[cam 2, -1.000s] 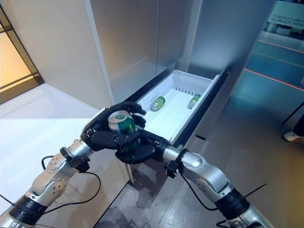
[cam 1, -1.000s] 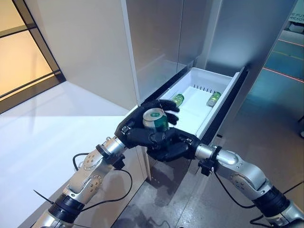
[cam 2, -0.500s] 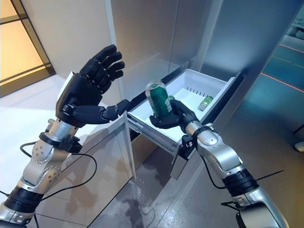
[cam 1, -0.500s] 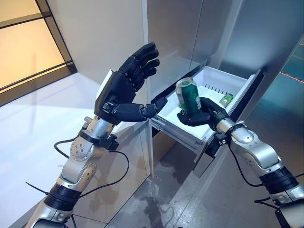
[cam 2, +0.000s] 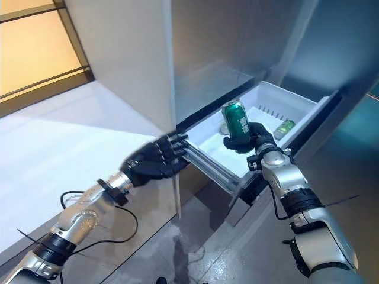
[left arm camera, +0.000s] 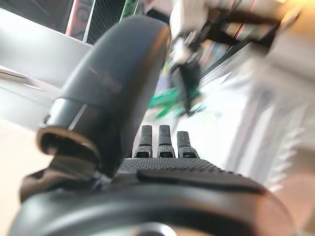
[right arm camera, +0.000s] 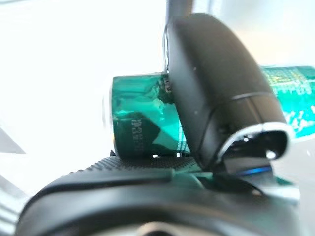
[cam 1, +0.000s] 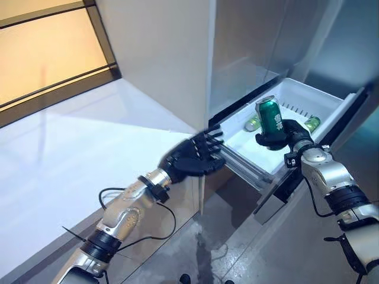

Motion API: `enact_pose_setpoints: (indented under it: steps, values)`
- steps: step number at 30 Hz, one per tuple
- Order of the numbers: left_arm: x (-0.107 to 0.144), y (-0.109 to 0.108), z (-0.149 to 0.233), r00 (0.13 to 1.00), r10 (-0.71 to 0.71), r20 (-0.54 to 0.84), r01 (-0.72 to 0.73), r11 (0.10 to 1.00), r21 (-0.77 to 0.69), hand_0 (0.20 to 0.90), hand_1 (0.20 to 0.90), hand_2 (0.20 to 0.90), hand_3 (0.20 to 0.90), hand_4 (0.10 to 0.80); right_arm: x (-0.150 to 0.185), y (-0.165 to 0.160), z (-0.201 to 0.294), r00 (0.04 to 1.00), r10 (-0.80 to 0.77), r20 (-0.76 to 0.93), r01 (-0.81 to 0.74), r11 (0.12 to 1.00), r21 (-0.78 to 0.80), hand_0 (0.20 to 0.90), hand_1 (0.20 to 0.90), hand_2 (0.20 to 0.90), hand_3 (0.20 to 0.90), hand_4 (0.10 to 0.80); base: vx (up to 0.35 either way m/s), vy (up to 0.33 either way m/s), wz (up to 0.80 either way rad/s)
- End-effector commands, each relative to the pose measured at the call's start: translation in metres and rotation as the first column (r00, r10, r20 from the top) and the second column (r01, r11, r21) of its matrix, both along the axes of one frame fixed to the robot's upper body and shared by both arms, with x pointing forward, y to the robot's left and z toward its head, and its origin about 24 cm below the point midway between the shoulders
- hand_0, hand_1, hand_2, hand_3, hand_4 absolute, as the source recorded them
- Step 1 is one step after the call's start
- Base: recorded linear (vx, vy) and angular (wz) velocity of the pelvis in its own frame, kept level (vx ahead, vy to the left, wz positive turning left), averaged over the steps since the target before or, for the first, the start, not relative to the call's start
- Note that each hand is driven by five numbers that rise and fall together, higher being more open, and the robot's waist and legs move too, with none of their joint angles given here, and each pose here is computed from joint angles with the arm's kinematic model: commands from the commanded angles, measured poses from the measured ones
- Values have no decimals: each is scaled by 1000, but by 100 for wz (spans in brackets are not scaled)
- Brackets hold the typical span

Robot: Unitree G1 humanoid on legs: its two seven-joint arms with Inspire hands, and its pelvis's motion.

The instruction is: Put drinks into fridge and close the fridge

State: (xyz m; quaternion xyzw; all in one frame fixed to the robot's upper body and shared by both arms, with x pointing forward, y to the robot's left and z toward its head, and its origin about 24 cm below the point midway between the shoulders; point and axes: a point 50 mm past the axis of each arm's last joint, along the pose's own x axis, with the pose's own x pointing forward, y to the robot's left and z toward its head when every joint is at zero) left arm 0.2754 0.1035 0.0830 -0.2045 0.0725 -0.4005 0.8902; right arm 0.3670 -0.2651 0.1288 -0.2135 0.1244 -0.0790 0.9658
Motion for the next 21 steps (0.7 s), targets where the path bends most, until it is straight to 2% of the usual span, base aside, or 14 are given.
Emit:
enact_pose_setpoints:
  steps: [1, 6, 11, 14, 15, 17, 19, 21]
  values:
    - [-19, -36, 4, 974, -226, 14, 226, 967, -121, 900, 900, 900, 900, 800, 22, 10, 143, 898, 70, 434, -10, 990, -139, 300, 300, 300, 200, 100, 79, 32, 32]
    - [-51, -53, -21, 921, -387, -47, 385, 922, -43, 900, 900, 900, 900, 800, 24, -23, 134, 942, -24, 334, 89, 979, -181, 300, 300, 300, 200, 100, -6, 22, 28]
    - [-67, -52, -46, 900, -419, -118, 430, 898, 91, 900, 900, 900, 900, 800, 17, -56, 113, 978, -119, 174, 159, 958, -237, 300, 300, 300, 200, 100, 5, -1, 26]
    - [-70, -43, -68, 914, -355, -194, 388, 905, 173, 900, 900, 900, 900, 800, 12, -70, 96, 985, -157, 69, 169, 948, -268, 300, 300, 300, 200, 100, 28, -3, 8]
    - [-69, -34, -83, 921, -292, -259, 348, 914, 207, 900, 900, 900, 900, 800, 8, -76, 87, 985, -173, 8, 168, 941, -294, 300, 300, 300, 200, 100, 0, 0, 0]
    - [-66, -25, -97, 931, -225, -288, 307, 909, 284, 900, 900, 900, 900, 800, 6, -80, 81, 983, -181, -32, 162, 936, -311, 300, 300, 300, 200, 100, -27, -18, 1]
    - [-62, -8, -114, 952, -141, -272, 251, 868, 428, 900, 900, 900, 900, 800, 2, -86, 77, 977, -198, -73, 166, 933, -319, 300, 300, 300, 200, 100, -88, -50, 8]
    - [-59, 4, -123, 961, -89, -262, 216, 834, 508, 900, 900, 900, 900, 800, 0, -90, 75, 975, -205, -86, 167, 932, -323, 300, 300, 300, 200, 100, -81, -27, 5]
